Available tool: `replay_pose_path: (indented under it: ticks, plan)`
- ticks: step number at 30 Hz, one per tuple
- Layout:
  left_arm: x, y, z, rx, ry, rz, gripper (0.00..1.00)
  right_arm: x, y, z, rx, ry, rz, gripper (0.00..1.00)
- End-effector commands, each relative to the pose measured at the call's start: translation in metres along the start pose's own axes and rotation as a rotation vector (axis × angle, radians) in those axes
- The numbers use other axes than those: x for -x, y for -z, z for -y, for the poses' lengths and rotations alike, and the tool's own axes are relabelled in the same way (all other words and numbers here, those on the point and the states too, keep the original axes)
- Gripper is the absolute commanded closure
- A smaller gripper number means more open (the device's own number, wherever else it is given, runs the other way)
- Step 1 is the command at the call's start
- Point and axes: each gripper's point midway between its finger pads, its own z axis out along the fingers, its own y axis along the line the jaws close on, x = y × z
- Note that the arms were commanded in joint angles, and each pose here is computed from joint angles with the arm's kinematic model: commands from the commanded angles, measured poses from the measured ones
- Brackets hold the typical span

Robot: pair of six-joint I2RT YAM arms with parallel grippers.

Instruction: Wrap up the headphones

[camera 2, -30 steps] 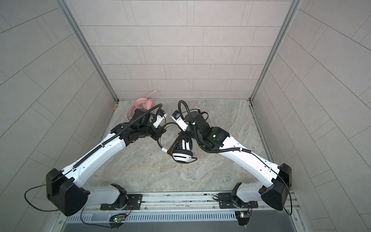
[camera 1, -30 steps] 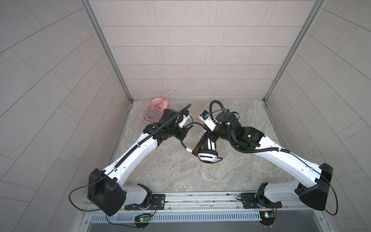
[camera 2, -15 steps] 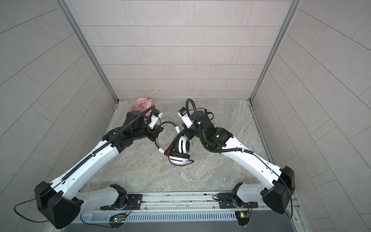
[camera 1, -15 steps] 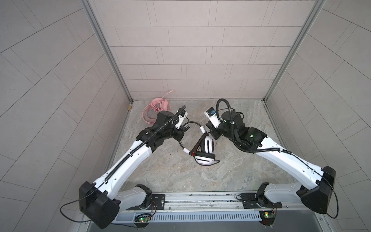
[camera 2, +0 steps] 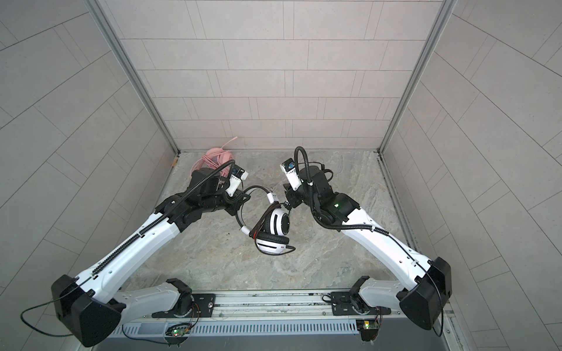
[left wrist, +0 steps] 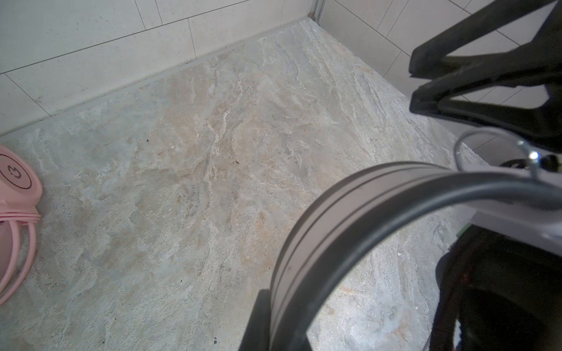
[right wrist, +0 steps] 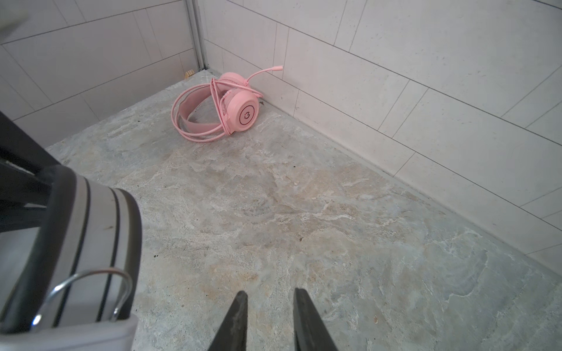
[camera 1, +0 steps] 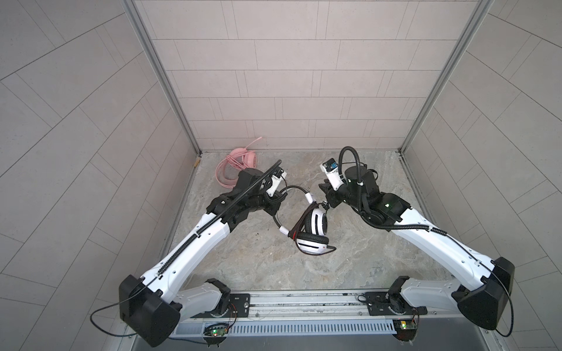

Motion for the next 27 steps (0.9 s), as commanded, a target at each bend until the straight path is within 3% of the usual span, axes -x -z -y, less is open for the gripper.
replay_pose_path:
  ticks: [1,7,12,20,27]
  plan:
    - [0.022,0.004,0.0,0.004,0.052,0.055,1.0,0.006,0.007,0.019,-0.06,-0.073,0.041,0.71]
    - [0.014,-0.01,-0.023,0.085,0.161,0.019,1.0,-0.021,-0.001,0.056,-0.189,-0.141,-0.015,0.7]
    - [0.004,-0.028,-0.06,0.192,0.367,-0.006,1.0,-0.068,-0.025,0.081,-0.32,-0.146,-0.134,0.7]
    - [-0.024,-0.056,-0.129,0.354,0.792,-0.032,1.0,-0.12,-0.065,0.064,-0.245,-0.254,-0.186,0.7]
    - [-0.022,-0.085,-0.155,0.446,0.95,-0.007,1.0,-0.158,-0.073,0.056,-0.228,-0.311,-0.185,0.69]
